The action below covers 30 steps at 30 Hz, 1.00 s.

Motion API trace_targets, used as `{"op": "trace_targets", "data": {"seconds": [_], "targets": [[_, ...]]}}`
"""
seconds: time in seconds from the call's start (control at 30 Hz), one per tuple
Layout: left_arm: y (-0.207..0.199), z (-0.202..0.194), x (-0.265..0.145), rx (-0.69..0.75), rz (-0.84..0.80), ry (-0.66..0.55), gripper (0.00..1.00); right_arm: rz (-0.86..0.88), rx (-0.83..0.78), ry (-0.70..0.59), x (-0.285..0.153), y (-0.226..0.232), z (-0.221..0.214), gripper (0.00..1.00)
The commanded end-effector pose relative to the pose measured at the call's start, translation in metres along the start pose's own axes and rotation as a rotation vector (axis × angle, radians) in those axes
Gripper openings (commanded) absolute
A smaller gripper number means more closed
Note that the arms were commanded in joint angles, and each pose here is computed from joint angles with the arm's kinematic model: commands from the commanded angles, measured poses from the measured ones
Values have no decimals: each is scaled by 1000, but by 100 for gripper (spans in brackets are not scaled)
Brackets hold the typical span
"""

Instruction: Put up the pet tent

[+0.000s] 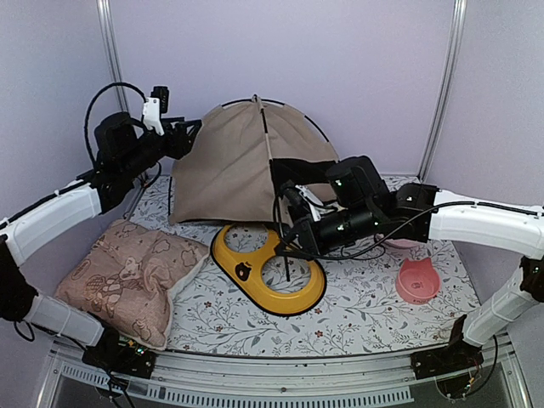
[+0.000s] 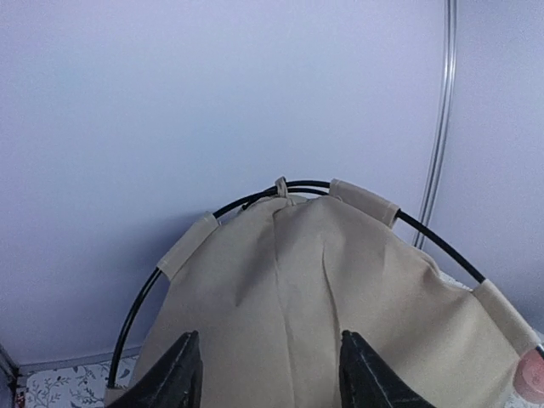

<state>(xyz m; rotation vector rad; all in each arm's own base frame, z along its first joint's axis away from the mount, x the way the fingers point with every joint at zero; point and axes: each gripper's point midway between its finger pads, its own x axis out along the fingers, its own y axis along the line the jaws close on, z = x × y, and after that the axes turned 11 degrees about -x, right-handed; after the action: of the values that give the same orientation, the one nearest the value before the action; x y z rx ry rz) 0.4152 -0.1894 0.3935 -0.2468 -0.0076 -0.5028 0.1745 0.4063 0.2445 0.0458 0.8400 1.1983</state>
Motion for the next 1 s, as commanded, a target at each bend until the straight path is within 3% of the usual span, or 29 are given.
{"op": "trace_targets", "data": {"seconds": [0.0,0.27,0.47,0.73,0.97], "targets": [[-5,-11,-30,-125,91,-53,55,85,-85,-97,-1,26,41,0],[-57,-97,-66,-213,6,18,53,133,-100,-73,9,37,53,0],[-99,-140,-86,-207,-71,12,53,163,-94,-82,11,45,67,0],[-136,-165,-93,-188,-139,-46,53,211,-67,-130,13,60,99,0],[-150,-163,-86,-173,-132,-108,60,260,-6,-195,13,71,125,0]]}}
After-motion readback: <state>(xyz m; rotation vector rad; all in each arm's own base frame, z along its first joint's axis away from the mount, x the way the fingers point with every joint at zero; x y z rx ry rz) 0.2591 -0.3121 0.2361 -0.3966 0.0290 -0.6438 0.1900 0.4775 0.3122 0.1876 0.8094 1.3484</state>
